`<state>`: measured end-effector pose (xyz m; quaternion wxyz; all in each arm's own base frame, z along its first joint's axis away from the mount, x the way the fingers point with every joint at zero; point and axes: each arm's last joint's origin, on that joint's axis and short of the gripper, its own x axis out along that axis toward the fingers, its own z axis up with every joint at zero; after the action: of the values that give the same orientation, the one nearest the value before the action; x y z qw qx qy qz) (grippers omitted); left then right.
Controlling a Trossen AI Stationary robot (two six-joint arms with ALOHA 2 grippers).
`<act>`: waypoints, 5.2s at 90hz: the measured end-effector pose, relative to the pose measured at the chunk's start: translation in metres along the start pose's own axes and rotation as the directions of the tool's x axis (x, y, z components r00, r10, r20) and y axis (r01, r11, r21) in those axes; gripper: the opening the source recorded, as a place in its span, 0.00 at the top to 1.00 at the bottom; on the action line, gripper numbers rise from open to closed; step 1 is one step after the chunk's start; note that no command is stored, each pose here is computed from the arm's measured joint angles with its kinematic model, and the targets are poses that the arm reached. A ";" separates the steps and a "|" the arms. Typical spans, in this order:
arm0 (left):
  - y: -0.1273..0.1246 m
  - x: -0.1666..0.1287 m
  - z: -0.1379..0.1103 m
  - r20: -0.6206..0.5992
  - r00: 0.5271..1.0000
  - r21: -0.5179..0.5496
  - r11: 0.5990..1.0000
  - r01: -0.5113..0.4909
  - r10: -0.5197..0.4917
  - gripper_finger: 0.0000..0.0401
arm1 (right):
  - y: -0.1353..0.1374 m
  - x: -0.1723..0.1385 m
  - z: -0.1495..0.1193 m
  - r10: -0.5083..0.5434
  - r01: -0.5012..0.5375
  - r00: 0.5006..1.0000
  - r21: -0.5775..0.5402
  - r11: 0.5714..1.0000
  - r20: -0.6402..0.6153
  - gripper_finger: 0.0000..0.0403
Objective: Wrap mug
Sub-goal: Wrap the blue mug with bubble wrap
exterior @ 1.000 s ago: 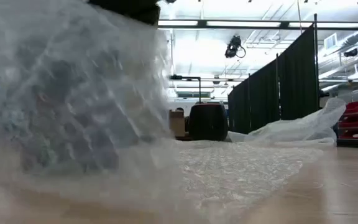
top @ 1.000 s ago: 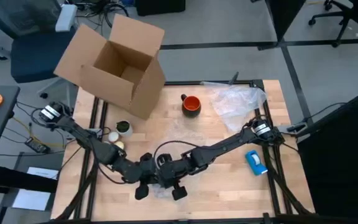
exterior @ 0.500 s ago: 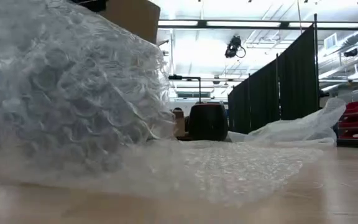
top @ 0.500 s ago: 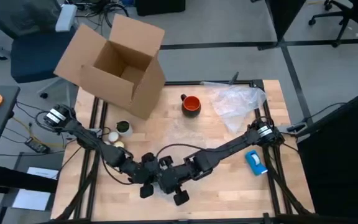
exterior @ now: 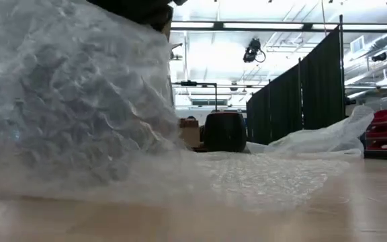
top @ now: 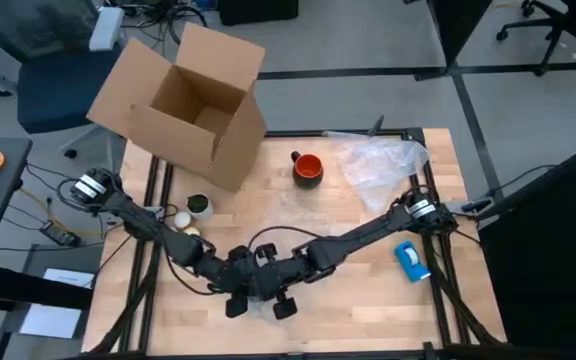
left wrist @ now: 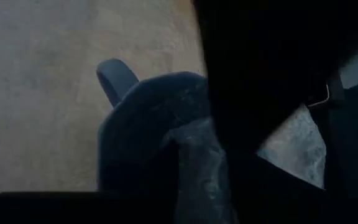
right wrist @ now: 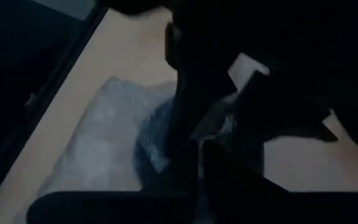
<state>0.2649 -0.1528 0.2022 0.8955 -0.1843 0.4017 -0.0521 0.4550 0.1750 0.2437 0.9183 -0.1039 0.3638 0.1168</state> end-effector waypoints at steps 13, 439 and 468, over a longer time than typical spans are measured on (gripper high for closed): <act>0.002 0.000 0.002 -0.006 1.000 0.016 1.000 0.012 -0.012 0.68 | 0.000 0.000 0.000 0.003 -0.003 1.000 0.005 1.000 0.004 1.00; -0.034 0.001 0.016 -0.088 0.978 0.475 0.871 -0.127 0.191 0.68 | -0.007 -0.001 -0.022 -0.094 0.099 0.973 0.011 0.995 -0.210 1.00; -0.041 -0.001 0.024 -0.091 0.986 0.504 0.860 -0.073 0.137 0.68 | -0.004 -0.006 -0.018 -0.105 0.108 0.974 0.005 0.994 -0.199 1.00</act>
<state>0.2844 -0.1833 0.2331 0.8876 0.0792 0.4386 -0.1164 0.4397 0.1652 0.2353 0.8830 -0.1273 0.4486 0.0535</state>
